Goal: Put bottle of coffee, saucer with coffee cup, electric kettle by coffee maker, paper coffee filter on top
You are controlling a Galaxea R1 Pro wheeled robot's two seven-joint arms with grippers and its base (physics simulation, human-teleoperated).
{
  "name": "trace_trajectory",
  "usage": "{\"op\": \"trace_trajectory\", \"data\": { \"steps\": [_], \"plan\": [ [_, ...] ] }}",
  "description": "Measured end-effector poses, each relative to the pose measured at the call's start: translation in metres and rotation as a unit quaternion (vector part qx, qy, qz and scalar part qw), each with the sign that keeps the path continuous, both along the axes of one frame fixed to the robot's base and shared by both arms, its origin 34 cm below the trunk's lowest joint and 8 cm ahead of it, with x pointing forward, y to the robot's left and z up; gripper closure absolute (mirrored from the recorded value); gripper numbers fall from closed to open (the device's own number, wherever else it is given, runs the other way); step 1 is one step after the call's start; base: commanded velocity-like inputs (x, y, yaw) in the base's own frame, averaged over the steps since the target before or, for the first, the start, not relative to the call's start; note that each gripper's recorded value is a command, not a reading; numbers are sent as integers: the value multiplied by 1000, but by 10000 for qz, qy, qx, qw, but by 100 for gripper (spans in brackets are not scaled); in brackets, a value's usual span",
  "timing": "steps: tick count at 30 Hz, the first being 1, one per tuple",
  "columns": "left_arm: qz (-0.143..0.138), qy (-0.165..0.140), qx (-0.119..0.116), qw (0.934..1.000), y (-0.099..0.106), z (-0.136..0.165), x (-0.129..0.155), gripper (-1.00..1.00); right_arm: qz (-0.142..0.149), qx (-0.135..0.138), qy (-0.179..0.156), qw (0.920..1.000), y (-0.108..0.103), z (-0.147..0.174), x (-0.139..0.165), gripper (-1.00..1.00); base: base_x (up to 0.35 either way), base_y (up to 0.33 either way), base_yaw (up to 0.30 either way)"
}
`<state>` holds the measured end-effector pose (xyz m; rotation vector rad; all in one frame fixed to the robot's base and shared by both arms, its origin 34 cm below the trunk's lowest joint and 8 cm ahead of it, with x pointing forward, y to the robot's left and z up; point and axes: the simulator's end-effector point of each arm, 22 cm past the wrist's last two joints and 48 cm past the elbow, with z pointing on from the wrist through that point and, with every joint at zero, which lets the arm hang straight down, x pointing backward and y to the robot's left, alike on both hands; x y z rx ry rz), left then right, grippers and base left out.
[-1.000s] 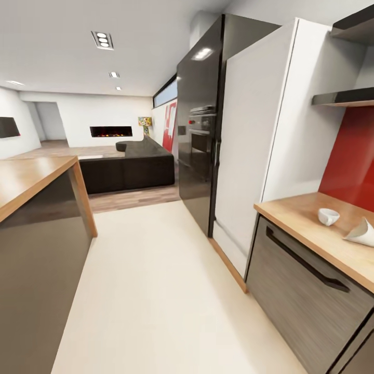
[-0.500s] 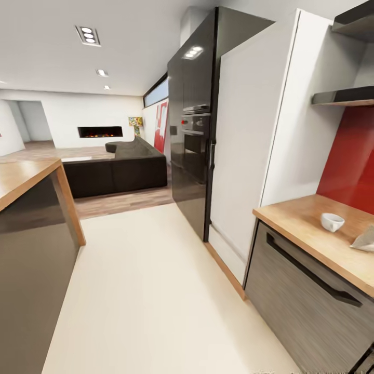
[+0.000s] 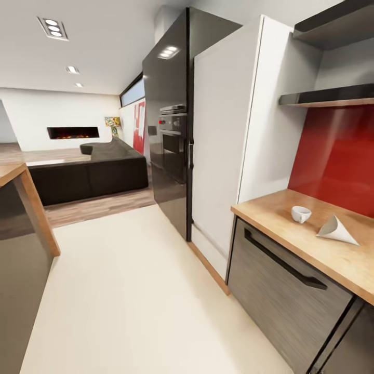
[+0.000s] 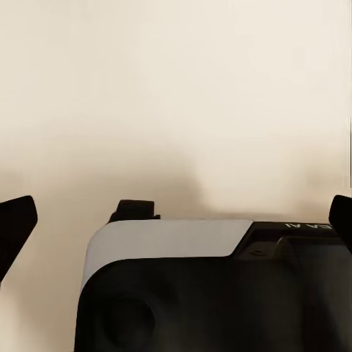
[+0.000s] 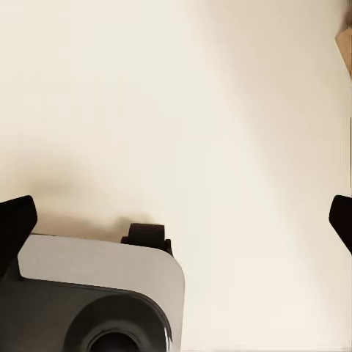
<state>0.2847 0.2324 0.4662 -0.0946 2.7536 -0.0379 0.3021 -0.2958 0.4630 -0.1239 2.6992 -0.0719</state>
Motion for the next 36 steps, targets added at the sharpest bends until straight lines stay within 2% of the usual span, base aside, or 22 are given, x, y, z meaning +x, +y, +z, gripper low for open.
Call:
{"op": "trace_trajectory", "data": {
  "steps": [18, 30, 36],
  "plan": [
    [2, -1, 0, 10000, 0, 0, 0, -100, 0, 0, 1, 10000, 0, 0, 0, -100, 0, 0, -269],
    [3, -2, 0, 10000, 0, 0, 0, -100, 1, 2, -1, 10000, 0, 0, 0, -100, 164, 178, -49],
    [3, -1, 0, 10000, 0, 0, 0, -100, 0, 1, -1, 10000, 0, 0, 0, -100, 158, 165, -177]
  ]
}}
